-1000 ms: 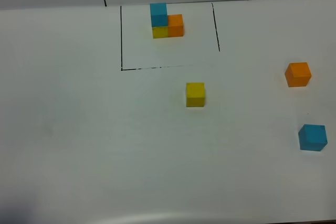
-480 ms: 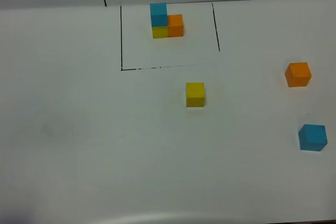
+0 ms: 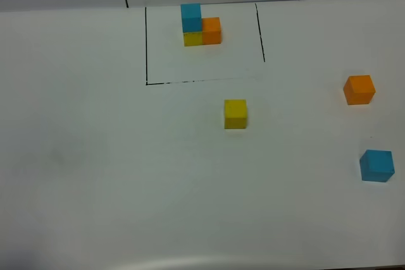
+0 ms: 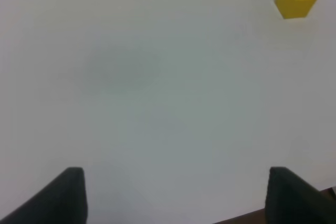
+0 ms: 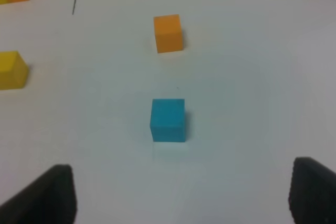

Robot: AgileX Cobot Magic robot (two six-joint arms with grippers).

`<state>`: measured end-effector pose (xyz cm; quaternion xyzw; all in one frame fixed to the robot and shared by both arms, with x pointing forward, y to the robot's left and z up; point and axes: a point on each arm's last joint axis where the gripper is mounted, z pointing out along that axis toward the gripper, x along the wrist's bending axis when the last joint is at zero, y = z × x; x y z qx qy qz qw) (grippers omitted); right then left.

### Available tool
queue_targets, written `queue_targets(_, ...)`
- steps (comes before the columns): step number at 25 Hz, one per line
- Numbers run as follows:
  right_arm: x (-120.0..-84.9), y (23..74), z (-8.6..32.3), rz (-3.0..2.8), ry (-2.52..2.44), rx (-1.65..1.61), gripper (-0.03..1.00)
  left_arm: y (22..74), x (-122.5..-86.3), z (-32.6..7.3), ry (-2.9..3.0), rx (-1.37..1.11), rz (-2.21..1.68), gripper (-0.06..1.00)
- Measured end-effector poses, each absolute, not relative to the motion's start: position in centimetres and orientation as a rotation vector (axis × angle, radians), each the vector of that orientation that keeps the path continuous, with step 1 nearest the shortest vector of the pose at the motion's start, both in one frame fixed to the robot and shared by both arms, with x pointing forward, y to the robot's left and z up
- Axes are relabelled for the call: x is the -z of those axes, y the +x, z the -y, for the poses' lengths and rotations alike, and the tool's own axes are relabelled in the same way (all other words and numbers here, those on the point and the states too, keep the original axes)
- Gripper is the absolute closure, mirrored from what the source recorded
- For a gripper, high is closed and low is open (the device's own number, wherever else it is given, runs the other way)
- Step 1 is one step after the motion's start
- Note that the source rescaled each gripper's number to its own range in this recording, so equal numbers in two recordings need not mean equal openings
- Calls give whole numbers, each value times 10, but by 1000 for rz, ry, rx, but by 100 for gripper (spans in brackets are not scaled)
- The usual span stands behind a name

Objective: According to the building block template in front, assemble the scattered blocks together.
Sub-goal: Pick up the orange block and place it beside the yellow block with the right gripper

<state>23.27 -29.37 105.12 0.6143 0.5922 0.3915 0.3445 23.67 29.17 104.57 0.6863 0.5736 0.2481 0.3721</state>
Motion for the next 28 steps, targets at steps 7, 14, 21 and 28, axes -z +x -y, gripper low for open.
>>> queue_targets(7,-1051,233,294,-1538,1595,-1017,30,237,-1046,-291,1707,-674,-1545,52)
queue_targets(14,-1051,233,294,-1538,1595,-1017,30,238,-1046,-291,1683,-692,-1579,54)
queue_targets(21,-1051,233,294,-1538,1595,-1017,30,238,-1046,-291,1673,-699,-1593,54)
queue_targets(28,-1051,233,294,-1538,1595,-1017,30,238,-1046,-291,1673,-699,-1593,54)
